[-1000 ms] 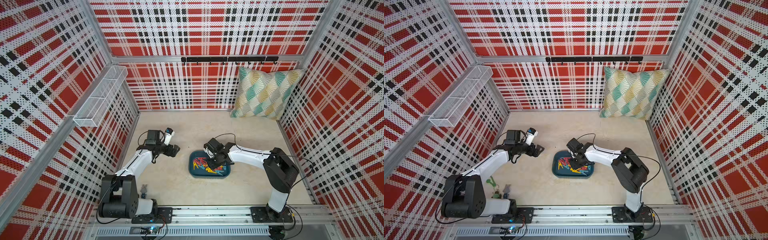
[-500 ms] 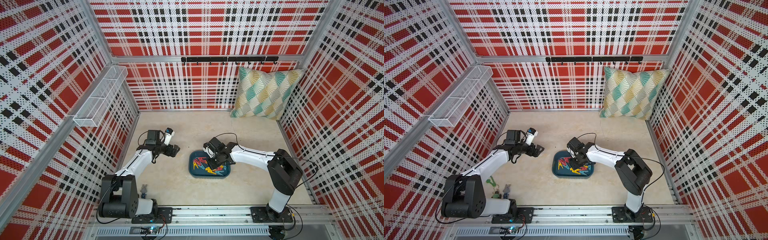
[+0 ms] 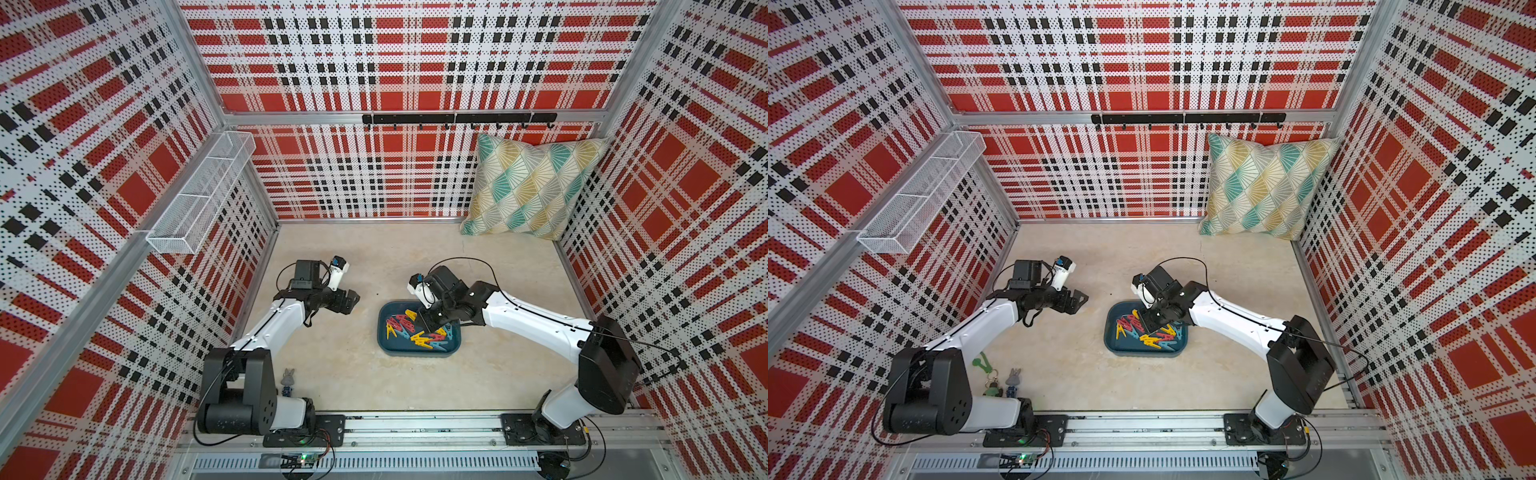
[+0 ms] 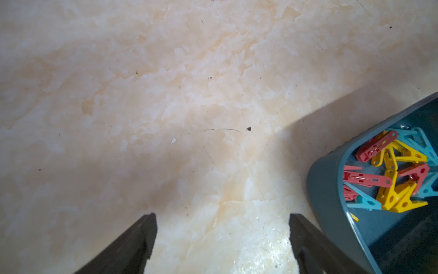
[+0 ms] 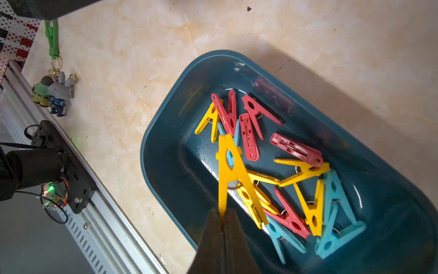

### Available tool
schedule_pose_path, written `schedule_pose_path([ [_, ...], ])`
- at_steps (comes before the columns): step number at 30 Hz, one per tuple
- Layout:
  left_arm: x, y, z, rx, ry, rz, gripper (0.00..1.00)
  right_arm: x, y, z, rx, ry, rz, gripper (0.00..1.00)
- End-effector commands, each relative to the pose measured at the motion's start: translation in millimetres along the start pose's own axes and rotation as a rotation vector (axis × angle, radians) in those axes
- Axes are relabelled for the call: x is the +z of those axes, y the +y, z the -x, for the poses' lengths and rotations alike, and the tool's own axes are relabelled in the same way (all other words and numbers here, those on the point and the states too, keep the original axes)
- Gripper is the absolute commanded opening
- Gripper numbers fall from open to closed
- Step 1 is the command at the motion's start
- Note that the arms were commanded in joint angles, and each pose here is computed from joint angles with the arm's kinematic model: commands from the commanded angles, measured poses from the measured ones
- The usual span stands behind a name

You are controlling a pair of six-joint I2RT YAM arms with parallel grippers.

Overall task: Take the clothespins out of the storage box
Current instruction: Pick up the clothespin from the storage box, then place the clothespin at the center of the board.

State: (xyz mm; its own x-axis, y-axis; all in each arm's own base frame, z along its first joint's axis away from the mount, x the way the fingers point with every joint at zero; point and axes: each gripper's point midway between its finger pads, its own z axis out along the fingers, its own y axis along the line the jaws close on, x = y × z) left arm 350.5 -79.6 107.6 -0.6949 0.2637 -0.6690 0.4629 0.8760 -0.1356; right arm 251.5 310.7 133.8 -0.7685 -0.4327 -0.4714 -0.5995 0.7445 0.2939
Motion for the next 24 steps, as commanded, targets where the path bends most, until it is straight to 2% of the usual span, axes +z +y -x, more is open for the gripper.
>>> schedule_pose_path([
  [1, 2, 2, -2, 0.001, -0.004, 0.006, 0.93, -20, -26, 14, 0.073, -0.075, -0.097, 0.01],
  [11, 2, 3, -1, 0.001, -0.007, 0.014, 0.93, -60, -159, 22, 0.412, -0.225, -0.348, 0.02],
  [18, 3, 3, 0, 0.004, -0.004, 0.021, 0.93, -43, -242, 30, 0.523, -0.19, -0.502, 0.03],
  [24, 3, 3, 1, 0.008, -0.006, 0.028, 0.93, -16, -275, 50, 0.57, -0.178, -0.505, 0.04],
])
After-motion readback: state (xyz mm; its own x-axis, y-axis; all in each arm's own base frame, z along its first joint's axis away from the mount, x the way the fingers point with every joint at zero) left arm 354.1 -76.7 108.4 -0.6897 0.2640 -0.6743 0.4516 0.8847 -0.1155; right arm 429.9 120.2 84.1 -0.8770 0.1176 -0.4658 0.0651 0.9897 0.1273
